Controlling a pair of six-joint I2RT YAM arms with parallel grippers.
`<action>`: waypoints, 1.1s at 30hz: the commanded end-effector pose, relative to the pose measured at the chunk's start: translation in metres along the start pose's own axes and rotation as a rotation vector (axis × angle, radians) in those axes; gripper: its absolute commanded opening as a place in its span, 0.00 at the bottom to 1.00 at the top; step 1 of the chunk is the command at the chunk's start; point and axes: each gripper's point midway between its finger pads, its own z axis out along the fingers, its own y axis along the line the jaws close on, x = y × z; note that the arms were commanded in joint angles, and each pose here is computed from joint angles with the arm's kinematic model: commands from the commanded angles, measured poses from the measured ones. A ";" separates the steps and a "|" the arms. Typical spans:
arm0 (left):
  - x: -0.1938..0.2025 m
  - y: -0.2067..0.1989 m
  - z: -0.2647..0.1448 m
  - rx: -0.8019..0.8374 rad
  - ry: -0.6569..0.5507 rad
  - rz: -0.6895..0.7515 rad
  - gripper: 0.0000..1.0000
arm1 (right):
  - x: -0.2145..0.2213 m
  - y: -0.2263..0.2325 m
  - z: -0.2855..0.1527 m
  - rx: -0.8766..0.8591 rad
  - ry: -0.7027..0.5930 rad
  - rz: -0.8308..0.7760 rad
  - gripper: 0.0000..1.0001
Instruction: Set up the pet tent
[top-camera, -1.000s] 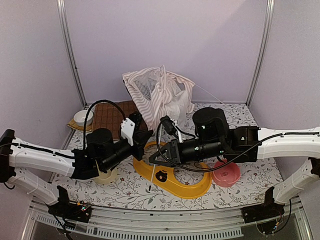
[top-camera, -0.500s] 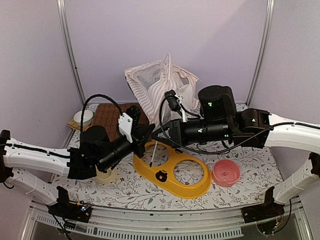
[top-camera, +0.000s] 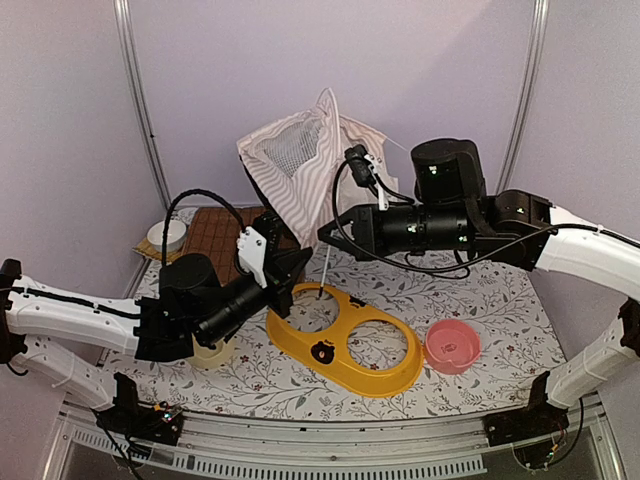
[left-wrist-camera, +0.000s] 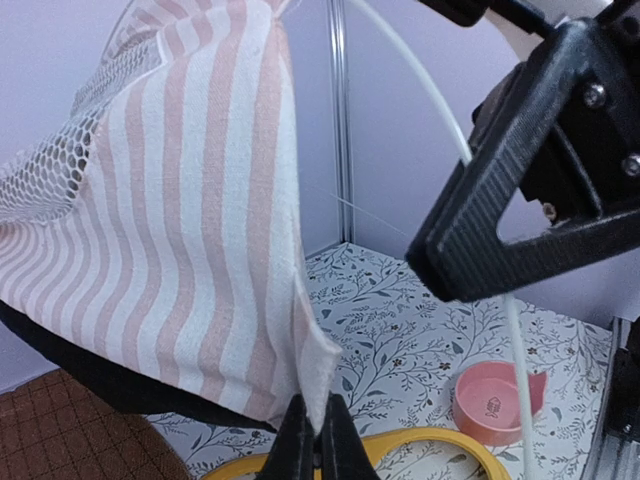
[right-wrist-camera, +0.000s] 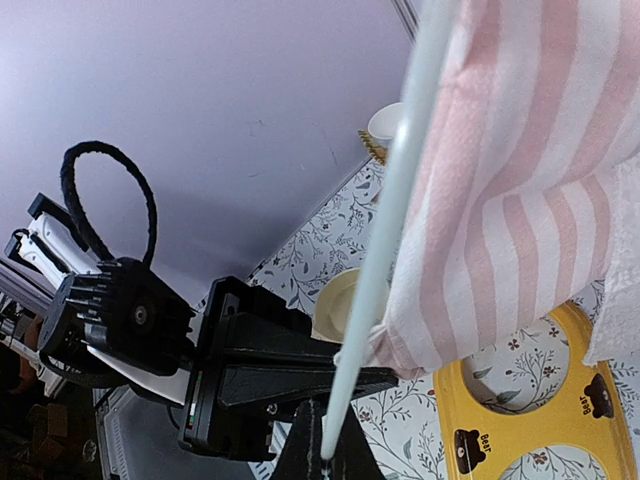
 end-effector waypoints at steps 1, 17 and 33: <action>0.087 -0.035 -0.017 0.132 0.258 0.122 0.00 | -0.157 0.007 -0.077 0.028 -0.549 -0.041 0.00; 0.121 -0.052 -0.027 0.172 0.340 0.141 0.00 | -0.182 0.023 -0.068 -0.054 -0.615 -0.092 0.00; 0.150 -0.063 -0.049 0.190 0.408 0.133 0.00 | -0.205 0.006 -0.064 0.012 -0.698 -0.113 0.00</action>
